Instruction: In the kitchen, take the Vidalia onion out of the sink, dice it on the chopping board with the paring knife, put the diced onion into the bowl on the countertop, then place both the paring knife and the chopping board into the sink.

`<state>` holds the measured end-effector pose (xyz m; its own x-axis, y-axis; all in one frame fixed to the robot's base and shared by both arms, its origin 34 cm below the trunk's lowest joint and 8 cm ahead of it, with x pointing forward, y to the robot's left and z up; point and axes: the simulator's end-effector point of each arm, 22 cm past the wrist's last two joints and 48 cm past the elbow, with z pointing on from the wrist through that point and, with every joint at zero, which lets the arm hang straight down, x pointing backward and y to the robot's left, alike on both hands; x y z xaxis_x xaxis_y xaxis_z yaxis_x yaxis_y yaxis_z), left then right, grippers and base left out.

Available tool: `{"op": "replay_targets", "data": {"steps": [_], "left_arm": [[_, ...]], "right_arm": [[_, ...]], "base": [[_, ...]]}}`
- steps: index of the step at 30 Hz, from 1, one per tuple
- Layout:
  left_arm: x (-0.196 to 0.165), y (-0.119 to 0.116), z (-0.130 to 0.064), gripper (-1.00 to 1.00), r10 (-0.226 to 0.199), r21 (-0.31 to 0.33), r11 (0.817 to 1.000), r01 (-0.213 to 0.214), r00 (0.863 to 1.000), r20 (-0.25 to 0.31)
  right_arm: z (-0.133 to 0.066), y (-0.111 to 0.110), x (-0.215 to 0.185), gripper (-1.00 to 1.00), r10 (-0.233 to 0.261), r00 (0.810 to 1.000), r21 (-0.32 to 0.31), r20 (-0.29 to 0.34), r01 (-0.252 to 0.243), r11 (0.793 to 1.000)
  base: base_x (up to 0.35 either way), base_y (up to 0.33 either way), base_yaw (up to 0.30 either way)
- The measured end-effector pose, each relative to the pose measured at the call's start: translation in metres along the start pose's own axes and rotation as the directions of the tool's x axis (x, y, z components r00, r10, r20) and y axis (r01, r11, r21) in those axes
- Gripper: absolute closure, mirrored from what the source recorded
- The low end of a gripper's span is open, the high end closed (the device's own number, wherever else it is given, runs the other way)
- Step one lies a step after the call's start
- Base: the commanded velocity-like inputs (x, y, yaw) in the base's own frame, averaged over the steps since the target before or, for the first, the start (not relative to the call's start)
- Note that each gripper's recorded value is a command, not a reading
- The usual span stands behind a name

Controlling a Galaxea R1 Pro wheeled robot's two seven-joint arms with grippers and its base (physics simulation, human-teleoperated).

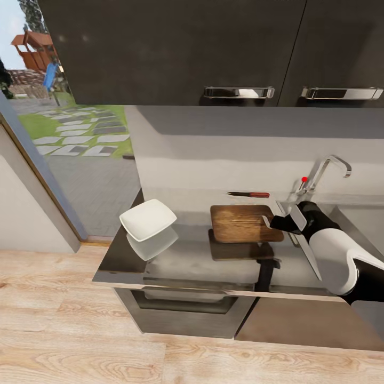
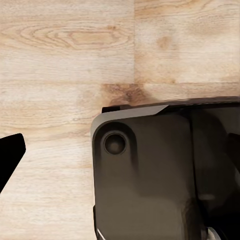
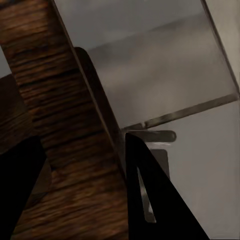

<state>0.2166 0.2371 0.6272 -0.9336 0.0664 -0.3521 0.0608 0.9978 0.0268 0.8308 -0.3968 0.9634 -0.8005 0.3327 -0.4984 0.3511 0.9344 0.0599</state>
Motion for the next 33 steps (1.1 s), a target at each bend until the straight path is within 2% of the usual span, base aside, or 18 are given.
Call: {"op": "replay_targets", "data": {"steps": [12,33], "left_arm": [[0.0,0.0,0.0,-1.0,0.0,0.0,1.0,0.0,1.0,0.0],[0.0,0.0,0.0,-1.0,0.0,0.0,1.0,0.0,1.0,0.0]], "right_arm": [[0.006,-0.01,0.001,1.0,0.007,1.0,0.009,0.019,-0.007,1.0],[0.017,-0.027,0.02,1.0,0.008,1.0,0.034,-0.007,-0.007,0.999]], "base": [[0.0,0.0,0.0],[0.0,0.0,0.0]]}}
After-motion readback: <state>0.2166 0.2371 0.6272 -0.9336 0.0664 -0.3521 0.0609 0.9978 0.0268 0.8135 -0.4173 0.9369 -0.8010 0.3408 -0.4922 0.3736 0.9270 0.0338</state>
